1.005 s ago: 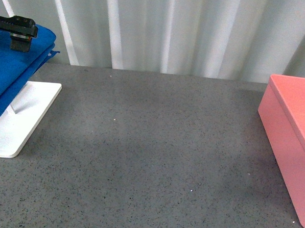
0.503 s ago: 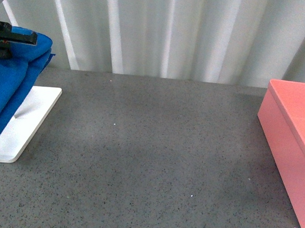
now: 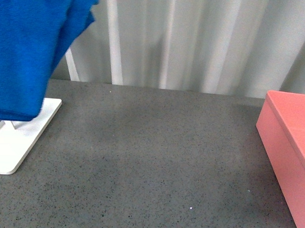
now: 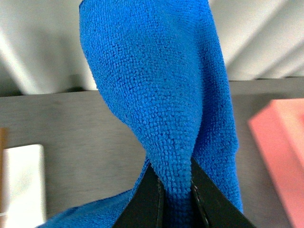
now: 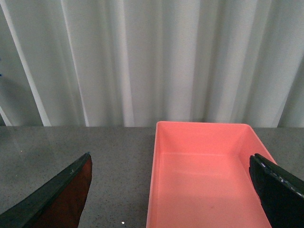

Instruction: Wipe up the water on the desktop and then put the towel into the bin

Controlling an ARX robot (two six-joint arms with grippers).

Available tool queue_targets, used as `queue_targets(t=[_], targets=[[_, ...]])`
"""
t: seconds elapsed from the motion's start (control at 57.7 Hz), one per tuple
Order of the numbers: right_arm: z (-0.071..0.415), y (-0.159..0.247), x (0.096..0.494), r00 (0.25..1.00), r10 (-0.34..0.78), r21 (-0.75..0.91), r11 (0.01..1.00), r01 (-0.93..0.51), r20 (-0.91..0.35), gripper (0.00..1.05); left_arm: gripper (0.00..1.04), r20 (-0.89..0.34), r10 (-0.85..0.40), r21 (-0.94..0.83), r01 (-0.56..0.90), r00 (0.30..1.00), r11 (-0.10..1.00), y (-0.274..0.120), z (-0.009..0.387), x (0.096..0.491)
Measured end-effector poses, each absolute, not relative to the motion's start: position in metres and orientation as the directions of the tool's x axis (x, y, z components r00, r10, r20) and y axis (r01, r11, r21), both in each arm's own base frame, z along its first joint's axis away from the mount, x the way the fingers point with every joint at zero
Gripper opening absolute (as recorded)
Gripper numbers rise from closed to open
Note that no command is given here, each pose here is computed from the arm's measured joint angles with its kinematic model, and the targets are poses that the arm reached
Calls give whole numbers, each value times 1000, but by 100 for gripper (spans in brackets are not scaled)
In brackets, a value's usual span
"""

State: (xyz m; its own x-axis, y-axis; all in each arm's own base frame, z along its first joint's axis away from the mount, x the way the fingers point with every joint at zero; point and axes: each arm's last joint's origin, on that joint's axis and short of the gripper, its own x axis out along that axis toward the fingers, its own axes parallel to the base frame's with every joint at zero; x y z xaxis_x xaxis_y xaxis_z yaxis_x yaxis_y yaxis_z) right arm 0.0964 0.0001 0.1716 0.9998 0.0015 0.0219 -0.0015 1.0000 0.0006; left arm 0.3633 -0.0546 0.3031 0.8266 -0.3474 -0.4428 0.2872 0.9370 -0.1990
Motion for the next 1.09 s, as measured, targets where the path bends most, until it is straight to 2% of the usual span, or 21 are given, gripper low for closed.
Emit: queue_targets(t=[0.139,0.225,0.329,0.485,0.537,0.589,0.71,0.936,1.092], targets=[[172,0,96,1000,2,1,1000,-2,22,98,6,-352,-593,-352,485,724,800,-103,307,340],[172,0,96,1000,2,1,1000,-2,22,98,6,-307,-674,-402,550,672,731,-129,307,328],[172,0,96,1000,2,1,1000,-2,22,98,6,-277,-722,-434,588,634,682,-155,303,316],[171,0,97,1000,20,0,1000,-20,-7,98,6,-286,-722,-441,583,630,683,-169,295,309],[171,0,102,962,156,53,988,-148,-222,98,6,-286,-717,-441,577,636,688,-169,295,310],[173,1,120,911,282,136,958,-251,-300,98,6,-285,-717,-443,576,637,688,-168,295,310],[181,9,158,847,450,237,889,-393,-283,98,6,-286,-716,-443,575,637,688,-169,295,310],[183,47,216,746,620,319,778,-542,-244,98,6,-286,-716,-443,575,636,688,-169,295,310],[186,71,228,672,706,334,703,-629,-221,98,6,-286,-716,-443,575,636,688,-169,295,310]])
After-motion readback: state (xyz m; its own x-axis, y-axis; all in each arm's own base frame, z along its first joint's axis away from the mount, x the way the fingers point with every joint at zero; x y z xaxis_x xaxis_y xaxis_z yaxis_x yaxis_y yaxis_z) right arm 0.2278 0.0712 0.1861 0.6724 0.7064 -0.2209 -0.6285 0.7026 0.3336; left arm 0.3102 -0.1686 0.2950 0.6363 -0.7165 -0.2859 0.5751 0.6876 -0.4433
